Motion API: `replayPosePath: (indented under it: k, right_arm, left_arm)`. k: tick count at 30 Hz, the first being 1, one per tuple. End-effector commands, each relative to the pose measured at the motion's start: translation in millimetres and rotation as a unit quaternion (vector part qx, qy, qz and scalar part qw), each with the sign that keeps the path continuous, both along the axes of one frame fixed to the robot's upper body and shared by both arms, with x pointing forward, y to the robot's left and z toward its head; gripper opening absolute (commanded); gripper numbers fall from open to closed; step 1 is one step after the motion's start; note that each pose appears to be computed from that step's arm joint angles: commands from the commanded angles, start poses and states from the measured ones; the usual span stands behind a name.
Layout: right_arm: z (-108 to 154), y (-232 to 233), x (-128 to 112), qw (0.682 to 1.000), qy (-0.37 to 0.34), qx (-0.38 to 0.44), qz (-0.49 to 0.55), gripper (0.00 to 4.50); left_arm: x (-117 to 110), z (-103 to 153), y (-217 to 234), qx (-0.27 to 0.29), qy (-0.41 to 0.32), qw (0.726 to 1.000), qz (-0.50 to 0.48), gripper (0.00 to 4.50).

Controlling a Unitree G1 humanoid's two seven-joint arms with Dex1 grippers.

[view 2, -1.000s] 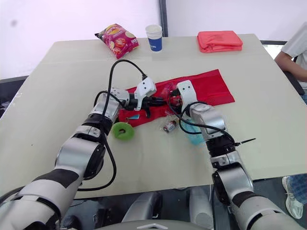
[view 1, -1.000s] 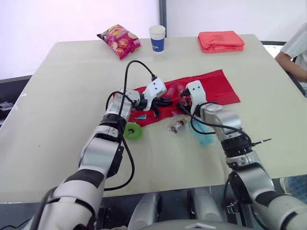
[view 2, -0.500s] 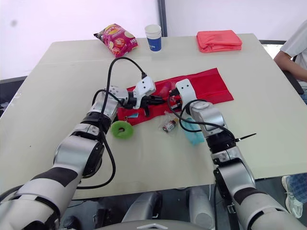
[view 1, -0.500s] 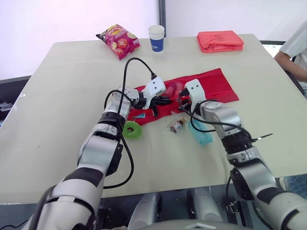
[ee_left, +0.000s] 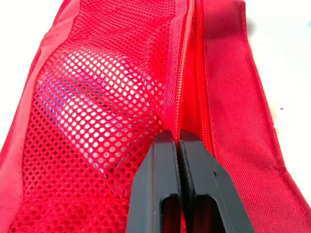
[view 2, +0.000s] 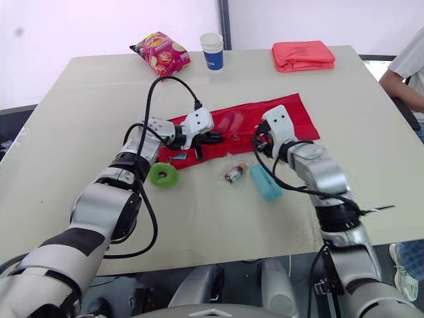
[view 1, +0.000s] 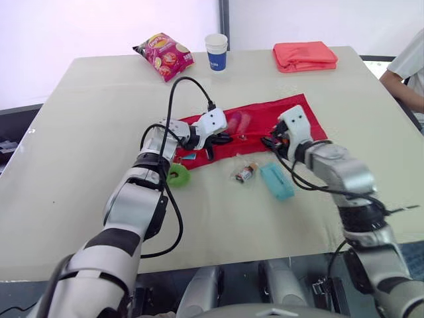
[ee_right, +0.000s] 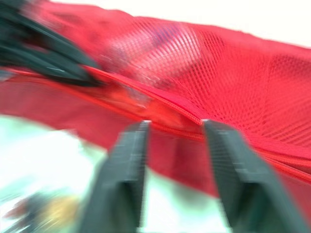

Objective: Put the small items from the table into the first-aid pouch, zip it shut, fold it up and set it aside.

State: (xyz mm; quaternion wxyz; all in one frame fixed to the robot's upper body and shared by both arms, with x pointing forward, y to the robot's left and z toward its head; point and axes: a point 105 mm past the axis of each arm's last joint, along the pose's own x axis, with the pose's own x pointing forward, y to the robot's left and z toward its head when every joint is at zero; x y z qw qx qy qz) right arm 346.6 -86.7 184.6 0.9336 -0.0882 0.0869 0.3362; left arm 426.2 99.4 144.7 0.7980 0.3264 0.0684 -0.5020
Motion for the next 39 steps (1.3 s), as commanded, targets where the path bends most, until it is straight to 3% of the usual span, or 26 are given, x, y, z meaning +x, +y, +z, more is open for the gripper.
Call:
replayPosePath:
  k: [1,3,8,13,19,26,32,39]
  right_arm:
    - [31,-8,-41,0.999,-0.029,0.006,0.041,3.60]
    - [35,-20,-66,0.998,-0.029,-0.005,0.056,4.47]
    - [39,-52,-114,0.996,-0.035,-0.057,0.066,4.47]
    - [48,-77,-137,0.995,-0.039,-0.083,0.044,4.47]
    - [37,-85,-155,0.997,0.016,-0.069,0.043,4.47]
    - [-11,-27,-123,0.996,0.088,-0.001,0.025,4.47]
    - [-32,15,-82,0.987,0.145,0.054,-0.047,4.47]
    - [-50,28,-62,0.972,0.195,0.067,-0.113,4.47]
  left_arm:
    - [4,20,5,-0.011,-0.043,0.999,0.000,0.00]
    - [6,24,8,-0.022,-0.054,0.998,0.009,0.00]
    - [4,32,8,-0.031,-0.065,0.997,-0.011,0.00]
    - [-2,37,-4,-0.040,-0.061,0.996,-0.049,0.00]
    - [-2,36,-7,-0.054,-0.052,0.996,-0.048,0.00]
    - [-3,37,-13,-0.066,-0.041,0.995,-0.055,0.00]
    - [-4,41,-13,-0.051,-0.042,0.996,-0.066,0.00]
    - [-4,42,-10,-0.047,-0.041,0.996,-0.067,0.00]
